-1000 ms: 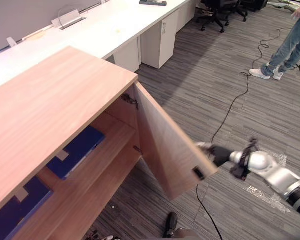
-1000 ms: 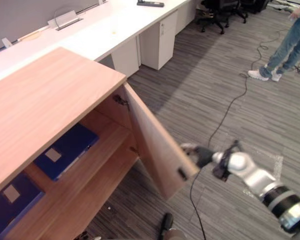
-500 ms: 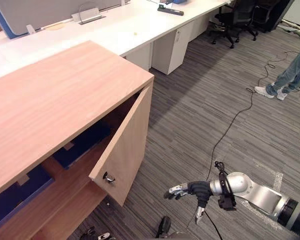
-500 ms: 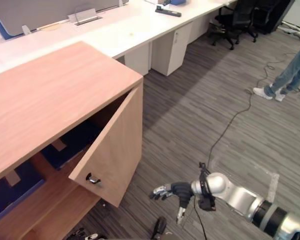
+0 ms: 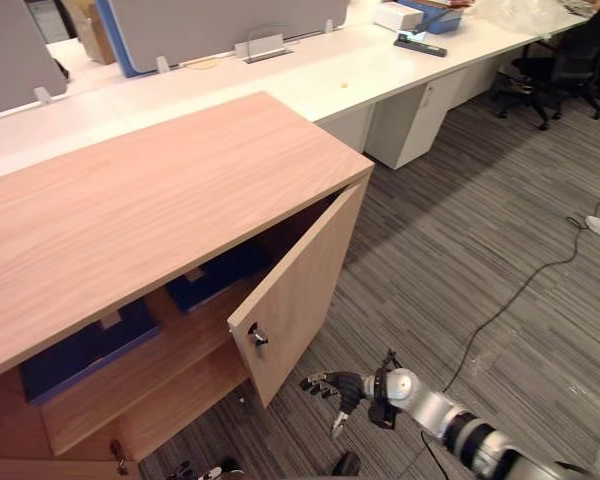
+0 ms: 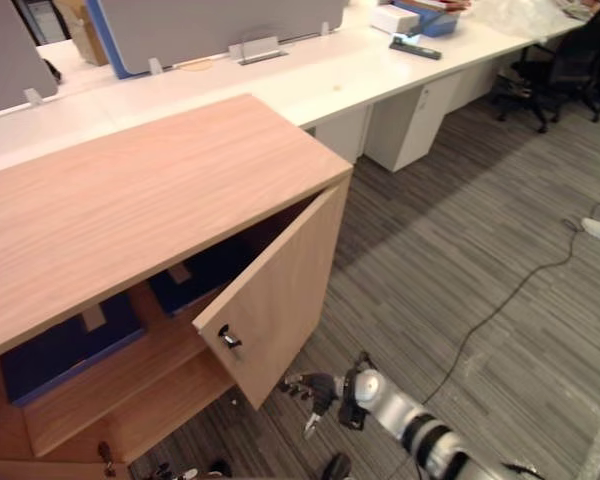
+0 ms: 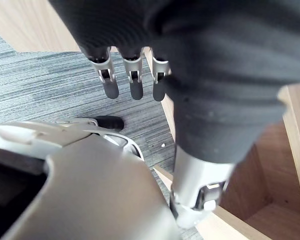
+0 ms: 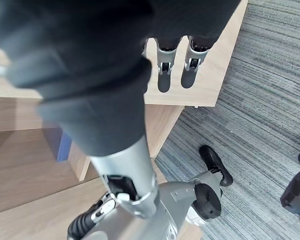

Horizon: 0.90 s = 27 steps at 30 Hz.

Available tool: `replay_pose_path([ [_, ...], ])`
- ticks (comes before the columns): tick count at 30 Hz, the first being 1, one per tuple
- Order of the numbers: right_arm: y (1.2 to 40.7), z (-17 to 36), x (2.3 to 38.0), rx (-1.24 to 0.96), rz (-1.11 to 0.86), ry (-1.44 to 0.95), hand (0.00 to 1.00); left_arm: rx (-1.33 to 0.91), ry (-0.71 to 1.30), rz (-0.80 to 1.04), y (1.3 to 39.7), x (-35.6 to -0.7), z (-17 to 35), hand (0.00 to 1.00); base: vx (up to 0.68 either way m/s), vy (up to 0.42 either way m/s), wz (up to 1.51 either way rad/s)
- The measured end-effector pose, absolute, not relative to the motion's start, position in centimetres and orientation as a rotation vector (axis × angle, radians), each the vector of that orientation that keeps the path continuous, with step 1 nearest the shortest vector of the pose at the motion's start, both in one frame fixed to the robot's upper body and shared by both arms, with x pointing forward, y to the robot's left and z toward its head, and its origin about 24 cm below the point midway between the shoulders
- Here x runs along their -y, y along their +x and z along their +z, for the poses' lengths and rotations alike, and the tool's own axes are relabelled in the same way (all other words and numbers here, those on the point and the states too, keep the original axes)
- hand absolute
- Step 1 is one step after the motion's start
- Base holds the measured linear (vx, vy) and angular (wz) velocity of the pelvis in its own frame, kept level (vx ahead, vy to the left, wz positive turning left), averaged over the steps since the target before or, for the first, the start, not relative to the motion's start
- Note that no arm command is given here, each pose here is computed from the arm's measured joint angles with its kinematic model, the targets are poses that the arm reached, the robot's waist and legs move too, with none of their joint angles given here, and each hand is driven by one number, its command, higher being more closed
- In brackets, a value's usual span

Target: Walk over to the cabinet, pick up the folder, carry it to the office cabinet, place the folder inside the office cabinet, then close the office cabinet door

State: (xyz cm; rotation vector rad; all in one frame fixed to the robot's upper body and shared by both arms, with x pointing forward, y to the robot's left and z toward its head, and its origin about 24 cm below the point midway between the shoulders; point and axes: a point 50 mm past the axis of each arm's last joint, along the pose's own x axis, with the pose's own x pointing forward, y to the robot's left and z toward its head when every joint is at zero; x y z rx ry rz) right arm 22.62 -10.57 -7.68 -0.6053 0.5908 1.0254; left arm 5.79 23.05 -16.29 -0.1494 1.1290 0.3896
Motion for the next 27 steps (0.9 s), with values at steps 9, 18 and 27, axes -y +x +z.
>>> replay_pose_path([
  [9,20.4,-10.3,13.1,-0.724,0.650,-0.303,0.00,-1.156,-0.163,0.444,4.7,-22.9,-16.5,0.00,0.08,0.158,0.84],
  [18,16.5,-12.4,14.6,-0.844,0.417,-0.064,0.00,-1.140,-0.086,0.438,5.3,-24.7,-15.9,0.00,0.09,-0.044,1.14],
  [27,8.7,-16.5,20.5,-1.190,-0.066,0.097,0.00,-1.160,-0.182,0.499,4.1,-23.4,-16.4,0.00,0.10,-0.134,0.16],
])
